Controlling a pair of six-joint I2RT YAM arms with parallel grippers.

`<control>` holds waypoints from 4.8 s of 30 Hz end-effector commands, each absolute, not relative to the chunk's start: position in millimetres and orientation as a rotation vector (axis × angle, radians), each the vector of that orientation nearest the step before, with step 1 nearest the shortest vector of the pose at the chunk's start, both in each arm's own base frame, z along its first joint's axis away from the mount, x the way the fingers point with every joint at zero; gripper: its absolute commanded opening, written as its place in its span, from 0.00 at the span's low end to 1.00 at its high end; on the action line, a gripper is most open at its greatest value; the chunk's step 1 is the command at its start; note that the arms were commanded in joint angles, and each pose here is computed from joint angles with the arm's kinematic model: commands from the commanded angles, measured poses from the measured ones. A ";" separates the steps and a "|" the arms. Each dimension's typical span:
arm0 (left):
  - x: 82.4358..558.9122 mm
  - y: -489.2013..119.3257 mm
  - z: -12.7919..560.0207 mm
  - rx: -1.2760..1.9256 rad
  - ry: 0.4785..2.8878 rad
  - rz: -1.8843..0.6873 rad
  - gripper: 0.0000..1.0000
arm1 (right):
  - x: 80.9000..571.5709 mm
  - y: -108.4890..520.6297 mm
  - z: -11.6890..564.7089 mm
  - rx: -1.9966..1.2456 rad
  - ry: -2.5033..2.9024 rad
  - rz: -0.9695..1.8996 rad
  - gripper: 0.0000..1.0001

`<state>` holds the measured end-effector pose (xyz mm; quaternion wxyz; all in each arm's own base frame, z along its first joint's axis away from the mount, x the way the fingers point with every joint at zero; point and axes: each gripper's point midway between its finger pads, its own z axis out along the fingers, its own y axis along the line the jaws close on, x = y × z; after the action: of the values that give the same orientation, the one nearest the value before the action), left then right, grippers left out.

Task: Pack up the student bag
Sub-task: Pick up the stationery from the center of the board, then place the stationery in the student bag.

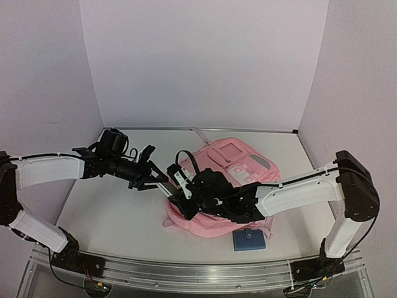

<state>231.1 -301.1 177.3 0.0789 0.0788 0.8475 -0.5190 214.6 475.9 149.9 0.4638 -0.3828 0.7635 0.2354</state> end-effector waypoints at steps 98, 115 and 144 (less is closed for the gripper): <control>317.9 -398.2 157.3 0.188 2.375 -1.508 0.38 | 313.1 362.0 240.8 -0.365 1.941 0.126 0.00; 301.7 -344.9 160.9 0.250 2.385 -1.135 0.85 | 312.1 363.3 240.5 -0.361 1.945 0.144 0.00; 307.7 -422.3 159.7 0.421 2.284 -1.313 0.36 | 309.0 364.8 227.5 -0.353 1.972 0.178 0.00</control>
<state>297.7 -397.9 131.8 0.2053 0.1317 0.8630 -0.4425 305.0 368.4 197.3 0.5057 -0.1912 0.8402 0.0426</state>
